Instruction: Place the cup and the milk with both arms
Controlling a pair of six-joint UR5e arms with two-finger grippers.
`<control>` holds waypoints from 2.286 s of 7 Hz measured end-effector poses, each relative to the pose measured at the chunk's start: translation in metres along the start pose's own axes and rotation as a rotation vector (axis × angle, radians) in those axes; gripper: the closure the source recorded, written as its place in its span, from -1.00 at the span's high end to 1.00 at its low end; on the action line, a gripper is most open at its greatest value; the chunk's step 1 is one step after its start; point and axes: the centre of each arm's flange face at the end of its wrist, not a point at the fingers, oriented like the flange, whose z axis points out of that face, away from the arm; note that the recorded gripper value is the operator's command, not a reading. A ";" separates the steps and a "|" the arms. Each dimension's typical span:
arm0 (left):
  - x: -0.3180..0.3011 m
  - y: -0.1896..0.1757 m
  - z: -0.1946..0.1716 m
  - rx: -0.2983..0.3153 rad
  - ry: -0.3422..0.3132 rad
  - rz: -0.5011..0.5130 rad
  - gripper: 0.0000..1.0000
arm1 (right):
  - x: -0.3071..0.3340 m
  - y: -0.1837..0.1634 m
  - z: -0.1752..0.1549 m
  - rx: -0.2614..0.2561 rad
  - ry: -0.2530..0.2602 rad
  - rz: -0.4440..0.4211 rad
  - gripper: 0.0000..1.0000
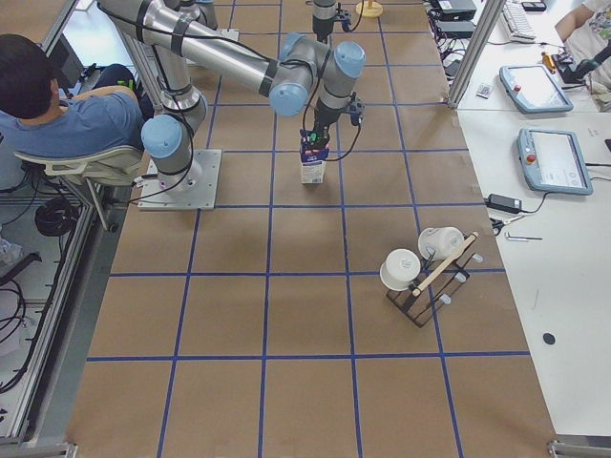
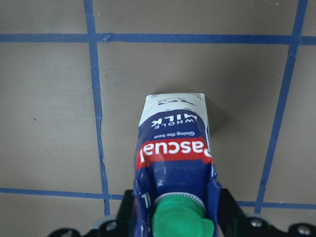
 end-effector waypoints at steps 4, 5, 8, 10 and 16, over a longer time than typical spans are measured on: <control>0.073 0.069 0.028 -0.085 0.017 -0.164 0.14 | 0.002 -0.005 -0.020 0.035 0.016 0.003 -0.44; 0.076 0.069 0.036 -0.091 0.007 -0.165 0.99 | 0.002 -0.007 -0.030 0.050 0.021 0.004 -0.44; 0.075 0.050 0.037 -0.073 0.020 -0.181 1.00 | 0.000 -0.008 -0.041 0.066 0.018 0.004 -0.44; 0.046 -0.005 -0.005 -0.033 0.077 -0.222 1.00 | -0.003 -0.007 -0.043 0.069 0.015 0.004 -0.47; -0.136 -0.048 -0.159 -0.026 0.098 0.084 1.00 | -0.123 0.004 -0.028 0.055 0.024 0.058 -0.48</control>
